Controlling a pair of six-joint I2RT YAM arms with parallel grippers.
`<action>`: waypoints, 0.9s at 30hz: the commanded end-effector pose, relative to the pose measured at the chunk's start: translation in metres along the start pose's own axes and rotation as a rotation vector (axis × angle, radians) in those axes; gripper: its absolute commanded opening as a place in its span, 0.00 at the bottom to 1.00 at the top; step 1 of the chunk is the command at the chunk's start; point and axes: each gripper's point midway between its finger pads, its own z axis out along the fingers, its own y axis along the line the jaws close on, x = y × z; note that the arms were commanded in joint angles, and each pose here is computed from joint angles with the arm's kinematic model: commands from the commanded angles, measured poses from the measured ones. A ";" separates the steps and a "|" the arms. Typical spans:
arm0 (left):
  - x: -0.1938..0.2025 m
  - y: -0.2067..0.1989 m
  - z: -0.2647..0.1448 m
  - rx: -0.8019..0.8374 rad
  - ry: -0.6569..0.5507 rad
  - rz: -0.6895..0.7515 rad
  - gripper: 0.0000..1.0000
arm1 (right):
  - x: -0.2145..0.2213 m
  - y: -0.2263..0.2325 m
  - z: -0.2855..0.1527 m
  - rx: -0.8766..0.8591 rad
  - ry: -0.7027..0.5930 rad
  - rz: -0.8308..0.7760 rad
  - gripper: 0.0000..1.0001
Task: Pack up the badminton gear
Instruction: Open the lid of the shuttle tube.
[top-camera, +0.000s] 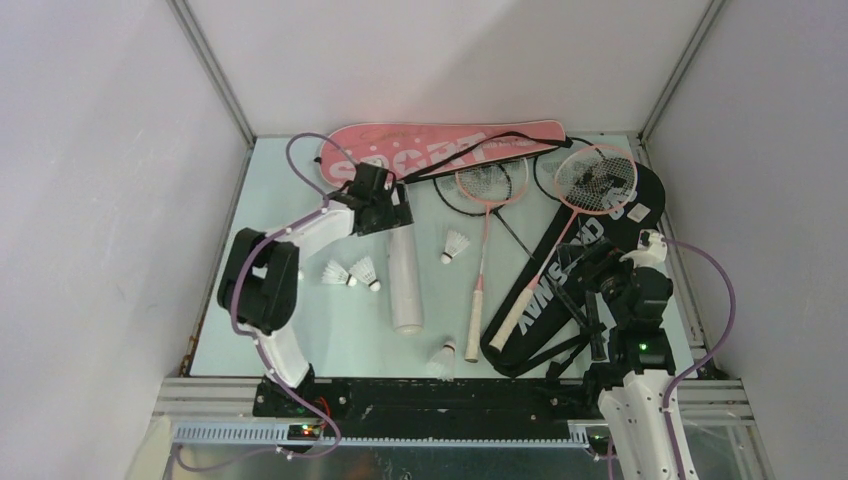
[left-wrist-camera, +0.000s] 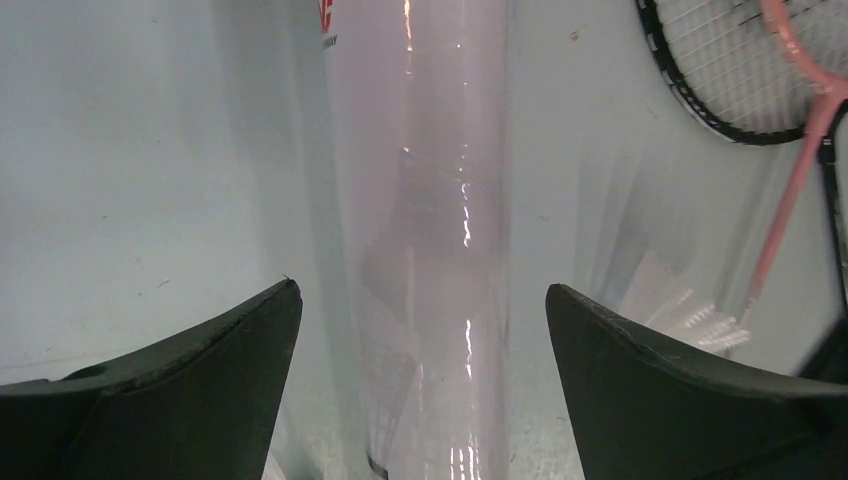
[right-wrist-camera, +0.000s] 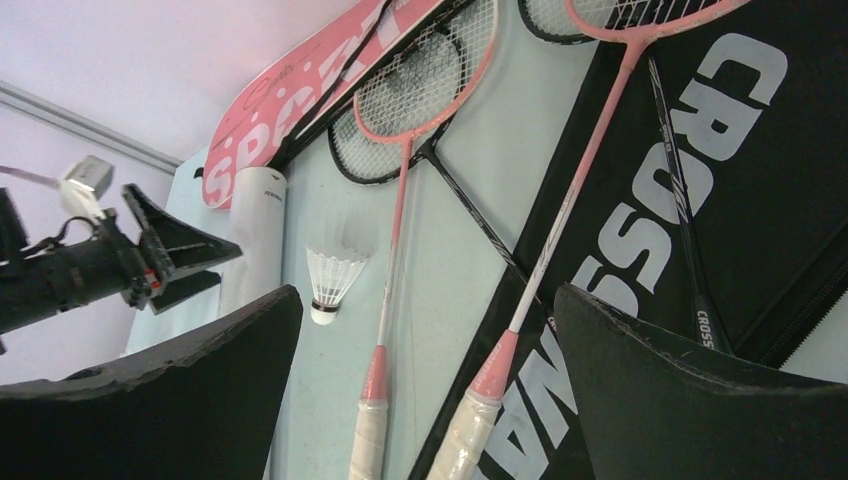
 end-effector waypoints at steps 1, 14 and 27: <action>-0.002 -0.013 0.012 0.010 0.031 0.052 0.98 | -0.009 0.004 -0.002 -0.013 -0.042 0.003 1.00; 0.049 -0.002 0.018 -0.206 0.123 0.181 0.98 | -0.007 0.005 -0.002 -0.017 -0.028 0.010 1.00; 0.072 0.008 0.025 -0.295 0.171 0.214 0.67 | 0.002 0.010 -0.003 -0.051 0.018 0.020 1.00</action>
